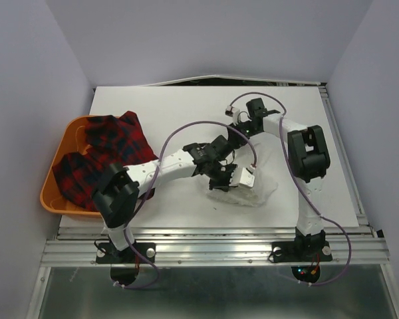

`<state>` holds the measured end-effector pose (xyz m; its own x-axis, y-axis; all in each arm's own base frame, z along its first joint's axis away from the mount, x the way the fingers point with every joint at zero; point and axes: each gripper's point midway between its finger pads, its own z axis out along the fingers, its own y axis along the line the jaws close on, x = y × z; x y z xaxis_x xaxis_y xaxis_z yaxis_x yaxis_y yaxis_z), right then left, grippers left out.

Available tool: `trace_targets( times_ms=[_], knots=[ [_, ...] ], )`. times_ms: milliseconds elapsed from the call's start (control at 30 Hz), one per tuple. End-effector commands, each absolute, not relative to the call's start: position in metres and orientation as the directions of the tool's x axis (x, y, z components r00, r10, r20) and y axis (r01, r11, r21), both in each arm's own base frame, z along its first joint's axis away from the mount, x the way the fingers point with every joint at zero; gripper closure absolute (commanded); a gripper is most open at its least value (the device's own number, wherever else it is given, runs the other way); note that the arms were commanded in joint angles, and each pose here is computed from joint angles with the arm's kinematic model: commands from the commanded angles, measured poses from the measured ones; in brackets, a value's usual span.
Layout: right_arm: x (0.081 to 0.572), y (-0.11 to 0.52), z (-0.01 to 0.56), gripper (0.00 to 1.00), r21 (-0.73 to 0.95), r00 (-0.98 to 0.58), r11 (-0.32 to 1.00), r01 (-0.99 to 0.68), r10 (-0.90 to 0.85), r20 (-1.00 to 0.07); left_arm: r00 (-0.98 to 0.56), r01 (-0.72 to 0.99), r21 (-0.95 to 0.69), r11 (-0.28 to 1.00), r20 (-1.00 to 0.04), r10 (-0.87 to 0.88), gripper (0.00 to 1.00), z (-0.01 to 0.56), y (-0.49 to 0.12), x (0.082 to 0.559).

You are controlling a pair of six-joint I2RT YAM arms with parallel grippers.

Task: Fold and stack the skirts
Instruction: Fold the skirt

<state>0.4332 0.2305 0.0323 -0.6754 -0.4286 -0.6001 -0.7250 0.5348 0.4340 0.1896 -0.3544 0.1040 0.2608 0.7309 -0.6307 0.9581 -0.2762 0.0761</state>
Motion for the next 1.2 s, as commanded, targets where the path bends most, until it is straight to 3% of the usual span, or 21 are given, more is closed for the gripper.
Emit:
trace_targets(
  times_ms=[0, 333, 1167],
  knots=[
    [0.386, 0.235, 0.025, 0.64, 0.523, -0.71, 0.482, -0.703, -0.448, -0.543, 0.143, 0.972, -0.05, -0.231, -0.653, 0.743, 1.0, 0.124, -0.356, 0.201],
    [0.367, 0.24, 0.037, 0.65, 0.56, -0.7, 0.421, -0.714, -0.462, -0.545, -0.066, 0.987, -0.15, -0.056, -0.701, 0.71, 1.0, 0.137, -0.361, 0.279],
    [0.352, 0.256, 0.036, 0.64, 0.666, -0.713, 0.309, -0.679, -0.493, -0.499, -0.114, 0.975, 0.052, 0.215, -0.714, 0.691, 1.0, 0.09, -0.372, 0.363]
  ],
)
